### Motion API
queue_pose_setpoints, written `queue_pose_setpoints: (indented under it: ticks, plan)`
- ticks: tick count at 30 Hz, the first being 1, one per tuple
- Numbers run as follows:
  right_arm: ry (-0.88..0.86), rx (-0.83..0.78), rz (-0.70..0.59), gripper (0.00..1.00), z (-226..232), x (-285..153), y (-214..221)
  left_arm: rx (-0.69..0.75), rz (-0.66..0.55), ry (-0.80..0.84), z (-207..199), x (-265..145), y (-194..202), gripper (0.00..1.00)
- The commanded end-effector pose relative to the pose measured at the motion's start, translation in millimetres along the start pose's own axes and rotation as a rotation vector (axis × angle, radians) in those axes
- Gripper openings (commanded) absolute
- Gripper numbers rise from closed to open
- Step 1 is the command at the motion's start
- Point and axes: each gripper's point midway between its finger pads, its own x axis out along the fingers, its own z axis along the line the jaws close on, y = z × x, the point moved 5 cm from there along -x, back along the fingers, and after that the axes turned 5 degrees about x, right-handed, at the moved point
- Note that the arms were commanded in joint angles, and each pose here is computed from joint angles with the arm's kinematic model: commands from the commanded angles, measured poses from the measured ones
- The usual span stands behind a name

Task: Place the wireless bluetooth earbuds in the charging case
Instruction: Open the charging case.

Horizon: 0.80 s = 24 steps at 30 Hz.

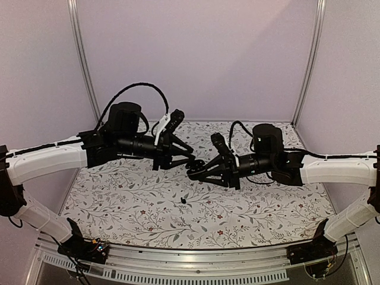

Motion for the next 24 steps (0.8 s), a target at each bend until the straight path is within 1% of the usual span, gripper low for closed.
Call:
queue_pose_setpoints:
  ticks: [1,6,13,15,18,21,24]
  plan:
    - [-0.057,-0.048,-0.028,0.0,12,2,-15,-0.004,-0.09,-0.087,17,-18,-15,0.35]
    - [-0.051,-0.051,-0.031,0.0,12,2,-16,-0.017,-0.1,-0.099,22,-24,-13,0.36]
    - [-0.022,-0.004,-0.039,0.0,2,-1,-14,-0.083,-0.166,-0.156,35,-46,-11,0.48]
    - [-0.01,0.008,-0.042,0.0,-2,-3,-14,-0.073,-0.162,-0.131,31,-48,-9,0.51]
    - [-0.008,0.025,-0.041,0.0,-5,-3,-14,-0.023,-0.13,-0.001,7,-39,-5,0.57]
    - [-0.017,0.029,-0.038,0.0,-6,-2,-13,0.009,-0.097,0.037,-6,-27,2,0.63]
    - [-0.021,0.03,-0.036,0.0,-6,-1,-13,0.01,-0.071,0.069,-11,-17,5,0.65]
